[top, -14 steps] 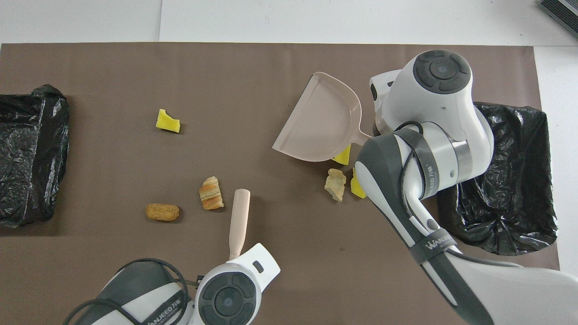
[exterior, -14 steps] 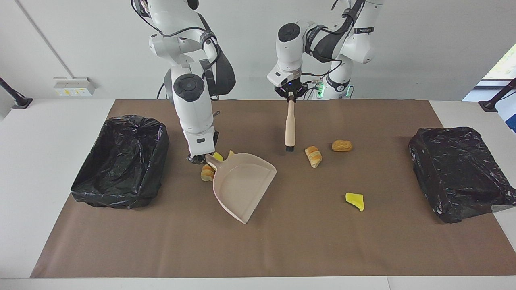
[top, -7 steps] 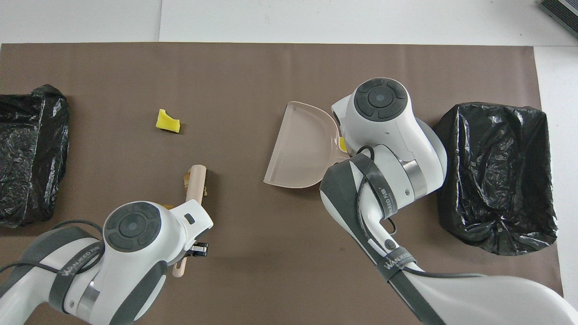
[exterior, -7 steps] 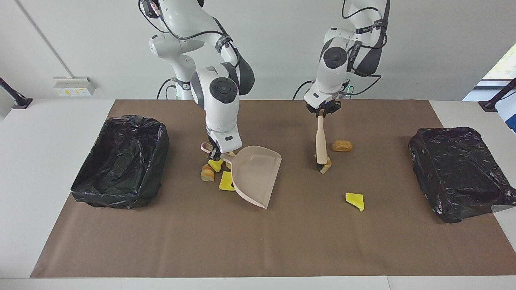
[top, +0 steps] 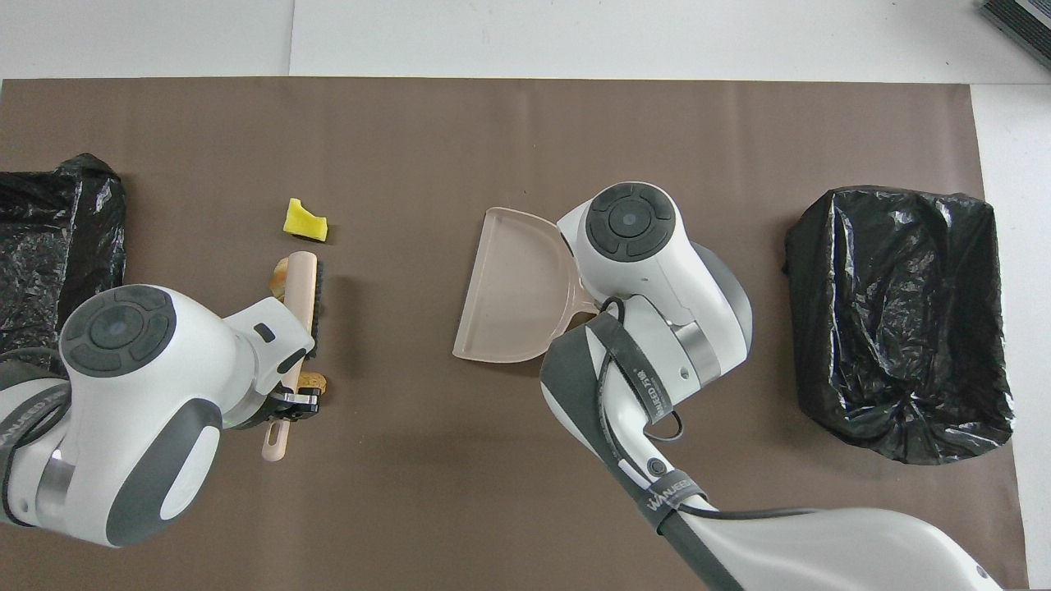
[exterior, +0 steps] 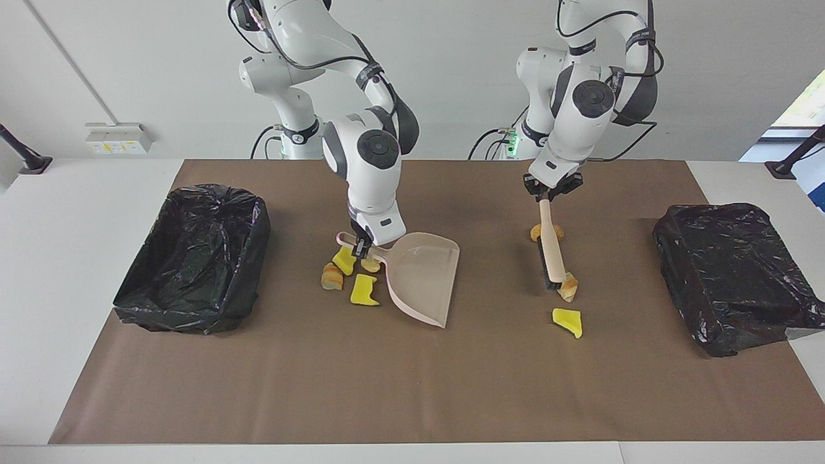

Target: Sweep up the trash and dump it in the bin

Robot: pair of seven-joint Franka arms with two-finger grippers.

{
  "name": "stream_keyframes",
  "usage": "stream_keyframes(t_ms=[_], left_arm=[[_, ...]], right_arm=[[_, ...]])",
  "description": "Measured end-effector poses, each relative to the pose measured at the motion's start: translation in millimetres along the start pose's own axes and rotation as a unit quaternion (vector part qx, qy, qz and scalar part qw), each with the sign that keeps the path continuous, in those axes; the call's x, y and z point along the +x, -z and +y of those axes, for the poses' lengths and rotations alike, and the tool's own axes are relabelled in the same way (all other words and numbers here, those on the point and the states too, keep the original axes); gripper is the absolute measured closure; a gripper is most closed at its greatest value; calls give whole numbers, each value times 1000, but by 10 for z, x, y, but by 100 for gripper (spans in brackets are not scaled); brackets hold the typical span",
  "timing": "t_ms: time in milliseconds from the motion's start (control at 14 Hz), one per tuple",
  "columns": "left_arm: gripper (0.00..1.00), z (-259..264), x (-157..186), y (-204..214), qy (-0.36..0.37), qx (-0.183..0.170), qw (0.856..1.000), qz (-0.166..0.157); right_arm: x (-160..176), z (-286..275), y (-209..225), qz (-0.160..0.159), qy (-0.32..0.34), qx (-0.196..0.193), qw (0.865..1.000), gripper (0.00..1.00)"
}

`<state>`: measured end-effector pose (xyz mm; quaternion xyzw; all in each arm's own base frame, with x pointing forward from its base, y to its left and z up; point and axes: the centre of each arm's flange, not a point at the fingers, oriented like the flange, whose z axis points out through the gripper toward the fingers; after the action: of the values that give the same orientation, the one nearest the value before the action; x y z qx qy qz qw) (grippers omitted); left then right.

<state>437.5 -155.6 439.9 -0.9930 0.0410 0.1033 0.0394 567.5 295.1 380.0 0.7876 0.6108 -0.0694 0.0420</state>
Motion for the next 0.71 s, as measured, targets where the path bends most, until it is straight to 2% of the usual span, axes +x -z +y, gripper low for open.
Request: stream_keyframes(t_ms=[143,286,714], left_arm=[[73,-81,-150,73,19,16,999,-23],[73,-201,-247,42,80,27,996,-32],[73,-468,-585,-450,223,40,972,-59]], right_arm=[[232,-178,-13,8,7,-2,1000,68],[349,-294,1,11,13,-1,1000,68],[538,-540,-72,5,16,3,1000,68]])
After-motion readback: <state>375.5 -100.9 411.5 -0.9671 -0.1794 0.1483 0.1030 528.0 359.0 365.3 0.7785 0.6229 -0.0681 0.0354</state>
